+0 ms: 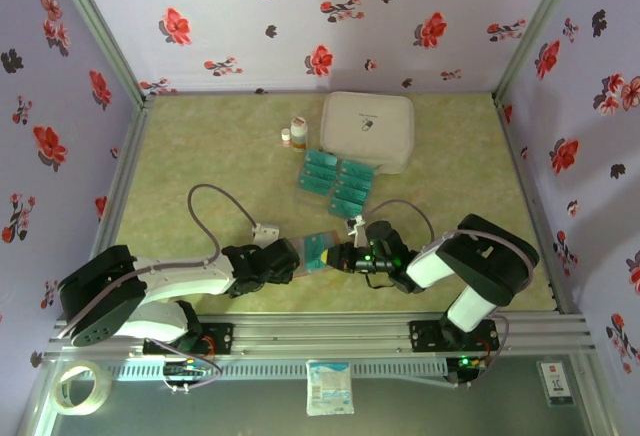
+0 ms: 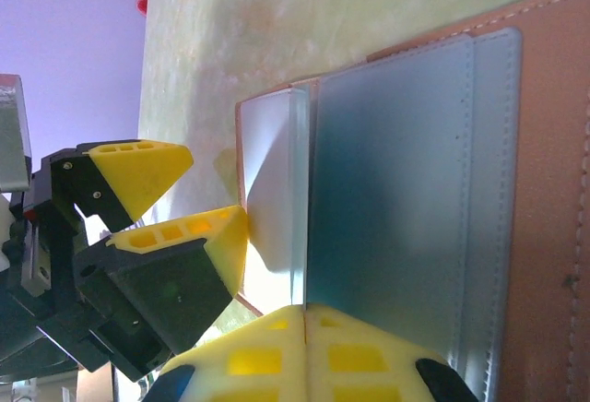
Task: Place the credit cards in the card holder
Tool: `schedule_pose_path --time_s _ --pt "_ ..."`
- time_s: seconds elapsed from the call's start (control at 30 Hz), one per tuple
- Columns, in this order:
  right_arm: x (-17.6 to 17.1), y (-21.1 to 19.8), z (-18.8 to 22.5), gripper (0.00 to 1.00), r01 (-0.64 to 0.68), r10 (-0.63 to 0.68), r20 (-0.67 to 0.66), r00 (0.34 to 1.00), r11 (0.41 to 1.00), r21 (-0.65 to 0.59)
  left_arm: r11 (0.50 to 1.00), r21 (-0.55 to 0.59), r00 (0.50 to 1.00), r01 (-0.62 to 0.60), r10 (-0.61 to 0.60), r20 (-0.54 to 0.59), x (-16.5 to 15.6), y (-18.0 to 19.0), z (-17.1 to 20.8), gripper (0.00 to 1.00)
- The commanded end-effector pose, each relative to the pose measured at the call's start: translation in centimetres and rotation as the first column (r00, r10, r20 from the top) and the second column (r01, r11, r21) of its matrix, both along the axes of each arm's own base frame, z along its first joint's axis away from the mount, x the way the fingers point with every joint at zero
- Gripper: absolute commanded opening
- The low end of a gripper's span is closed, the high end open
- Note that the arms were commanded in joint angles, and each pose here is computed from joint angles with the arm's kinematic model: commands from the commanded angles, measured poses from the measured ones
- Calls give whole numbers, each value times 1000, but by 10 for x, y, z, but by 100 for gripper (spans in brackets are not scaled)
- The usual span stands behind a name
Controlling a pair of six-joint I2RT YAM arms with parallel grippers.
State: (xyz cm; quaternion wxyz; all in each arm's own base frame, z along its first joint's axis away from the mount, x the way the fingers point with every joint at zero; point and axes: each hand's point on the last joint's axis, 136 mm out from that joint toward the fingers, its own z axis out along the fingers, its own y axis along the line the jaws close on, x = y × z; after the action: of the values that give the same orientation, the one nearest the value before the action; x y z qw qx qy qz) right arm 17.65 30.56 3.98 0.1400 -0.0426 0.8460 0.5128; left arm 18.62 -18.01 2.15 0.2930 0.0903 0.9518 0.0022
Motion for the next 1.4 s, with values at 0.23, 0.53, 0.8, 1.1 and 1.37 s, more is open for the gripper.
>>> schedule_pose_path --time_s 0.23,0.53,0.8,1.1,1.37 --pt "-4 0 -5 0 -13 13 -25 1000 1000 25 995 95 999 -20 23 -30 -6 22 -17 100" --pt "-6 1 -6 7 -20 21 -34 999 999 27 995 94 999 -18 21 -30 -6 21 -18 100" --pt "-4 0 -9 25 -16 16 -33 999 1000 8 995 93 999 -19 22 -31 -6 21 -19 100" --pt "0 -3 -9 33 -13 13 -25 1000 1000 -19 996 90 999 -20 23 -33 -7 21 -20 100" --pt "2 -5 -9 38 -13 12 -14 1000 999 -52 996 92 999 -19 22 -35 -7 21 -22 100"
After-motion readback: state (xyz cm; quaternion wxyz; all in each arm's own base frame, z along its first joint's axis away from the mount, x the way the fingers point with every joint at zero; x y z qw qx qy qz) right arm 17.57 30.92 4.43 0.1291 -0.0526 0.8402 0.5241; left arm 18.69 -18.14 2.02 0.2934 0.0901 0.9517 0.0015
